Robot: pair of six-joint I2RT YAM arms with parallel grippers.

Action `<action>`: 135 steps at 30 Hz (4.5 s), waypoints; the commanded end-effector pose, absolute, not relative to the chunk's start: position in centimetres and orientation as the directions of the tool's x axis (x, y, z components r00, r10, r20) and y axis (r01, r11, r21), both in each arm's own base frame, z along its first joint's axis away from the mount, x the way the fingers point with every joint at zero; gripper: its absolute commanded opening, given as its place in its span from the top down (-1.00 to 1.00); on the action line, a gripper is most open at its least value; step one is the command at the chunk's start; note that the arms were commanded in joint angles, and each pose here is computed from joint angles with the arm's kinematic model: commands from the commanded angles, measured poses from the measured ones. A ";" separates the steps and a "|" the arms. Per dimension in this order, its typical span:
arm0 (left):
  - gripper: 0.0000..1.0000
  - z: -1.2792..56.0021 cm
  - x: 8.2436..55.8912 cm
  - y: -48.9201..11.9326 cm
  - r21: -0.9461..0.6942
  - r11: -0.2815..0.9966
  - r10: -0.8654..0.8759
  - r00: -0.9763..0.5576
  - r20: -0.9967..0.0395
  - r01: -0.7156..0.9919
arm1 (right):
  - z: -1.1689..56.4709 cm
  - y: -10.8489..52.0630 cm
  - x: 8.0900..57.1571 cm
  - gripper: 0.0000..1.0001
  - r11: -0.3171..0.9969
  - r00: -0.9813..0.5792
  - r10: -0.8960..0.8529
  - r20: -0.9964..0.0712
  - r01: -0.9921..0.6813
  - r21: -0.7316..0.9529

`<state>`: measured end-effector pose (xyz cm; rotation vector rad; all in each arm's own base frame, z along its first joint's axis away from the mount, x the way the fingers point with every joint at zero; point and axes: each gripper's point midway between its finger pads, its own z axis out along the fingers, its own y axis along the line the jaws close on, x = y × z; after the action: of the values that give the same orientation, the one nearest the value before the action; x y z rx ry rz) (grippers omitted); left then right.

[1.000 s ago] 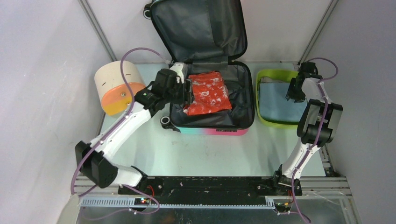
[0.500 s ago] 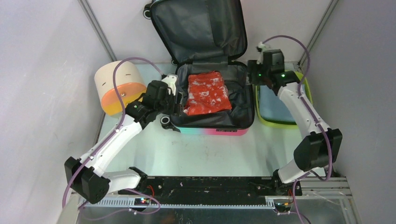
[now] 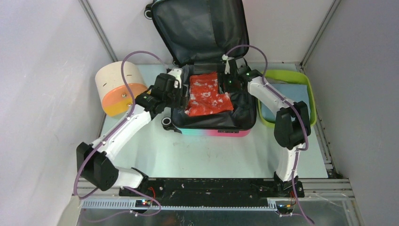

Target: Open, take out, and arrange the luggage

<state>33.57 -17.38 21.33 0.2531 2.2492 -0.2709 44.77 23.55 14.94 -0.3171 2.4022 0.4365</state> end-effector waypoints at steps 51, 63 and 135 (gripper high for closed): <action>-0.40 16.9 38.6 -21.1 -0.185 0.949 0.039 -0.677 -0.735 0.255 | 3.6 22.7 48.4 0.20 0.894 -0.834 -0.135 -0.534 -0.335 0.298; -0.39 18.3 44.1 -22.9 -0.319 0.909 -0.065 -0.667 -0.742 0.267 | 12.1 21.3 48.7 1.00 0.883 -0.679 -0.181 -0.711 -0.431 0.187; 1.00 24.5 43.3 -29.9 -0.480 0.817 -0.241 -0.566 -0.789 0.320 | 25.8 20.1 44.5 1.00 0.907 -0.513 -0.153 -0.845 -0.413 0.086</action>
<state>44.63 -26.97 17.18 -0.0181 2.1944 -0.6440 44.77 20.22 19.30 -0.4353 2.2705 0.3447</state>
